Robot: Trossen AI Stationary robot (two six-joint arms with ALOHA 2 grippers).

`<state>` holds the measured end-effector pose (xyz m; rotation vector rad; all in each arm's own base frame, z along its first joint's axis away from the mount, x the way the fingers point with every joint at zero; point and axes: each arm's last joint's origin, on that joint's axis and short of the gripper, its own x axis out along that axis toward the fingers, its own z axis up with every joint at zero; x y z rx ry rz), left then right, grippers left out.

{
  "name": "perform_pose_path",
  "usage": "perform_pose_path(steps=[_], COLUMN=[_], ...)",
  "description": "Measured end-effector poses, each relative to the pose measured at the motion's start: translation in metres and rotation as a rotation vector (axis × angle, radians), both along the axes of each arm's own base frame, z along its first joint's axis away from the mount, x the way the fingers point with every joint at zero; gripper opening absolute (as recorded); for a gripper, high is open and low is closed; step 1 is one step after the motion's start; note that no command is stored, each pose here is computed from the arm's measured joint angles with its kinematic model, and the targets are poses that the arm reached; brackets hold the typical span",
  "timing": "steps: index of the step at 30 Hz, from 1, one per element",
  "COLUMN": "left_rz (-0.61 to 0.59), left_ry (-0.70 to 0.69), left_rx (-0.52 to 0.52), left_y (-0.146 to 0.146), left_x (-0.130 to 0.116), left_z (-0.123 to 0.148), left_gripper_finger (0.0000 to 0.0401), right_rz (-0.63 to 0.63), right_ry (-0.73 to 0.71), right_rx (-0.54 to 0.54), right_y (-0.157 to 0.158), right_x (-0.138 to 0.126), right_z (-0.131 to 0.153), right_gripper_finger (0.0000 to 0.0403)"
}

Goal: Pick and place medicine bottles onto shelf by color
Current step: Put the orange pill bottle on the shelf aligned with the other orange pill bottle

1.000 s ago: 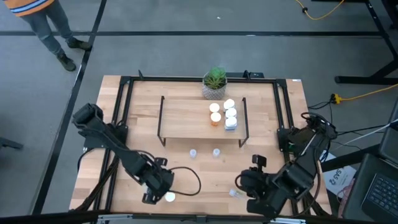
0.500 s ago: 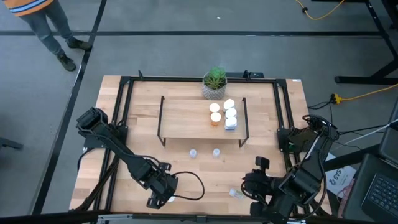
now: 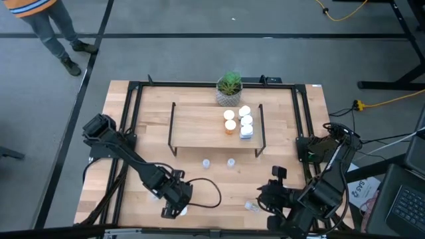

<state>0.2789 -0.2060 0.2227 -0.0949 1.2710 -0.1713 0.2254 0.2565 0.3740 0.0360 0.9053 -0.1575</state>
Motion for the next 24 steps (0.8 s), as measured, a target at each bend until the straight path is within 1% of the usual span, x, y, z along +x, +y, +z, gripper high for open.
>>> perform_pose_path(steps=[4,9,12,15,19,21,24], left_rz=[0.037,0.055,0.018,-0.036,-0.037,-0.04,-0.08], left_ry=[-0.023,-0.036,-0.044,-0.024,-0.007,0.0,0.012], left_rx=[0.033,0.013,0.011,-0.019,-0.044,-0.036,-0.006], left_y=[0.007,0.01,0.013,0.015,0.018,0.02,0.02], left_x=[0.005,0.01,0.013,0.014,0.016,0.016,0.013], left_z=[0.0,0.001,0.001,0.001,0.001,0.001,0.002], left_gripper_finger=[0.0177,0.0177,0.0177,0.0178,0.0179,0.0181,0.0188], right_rz=[0.0,0.02,0.034,0.037,0.038,0.038,0.039], right_ry=[-0.001,0.002,0.003,0.004,0.004,0.004,0.004], right_rx=[-0.001,-0.017,-0.029,-0.031,-0.032,-0.032,-0.032], right_y=[0.0,0.0,0.0,0.0,0.0,0.0,0.0], right_x=[0.0,0.0,0.0,0.0,0.0,0.0,0.0], right_z=[0.0,0.0,0.0,0.0,0.0,0.0,0.0], right_gripper_finger=[0.0136,0.0136,0.0136,0.0136,0.0136,0.0136,0.0136])
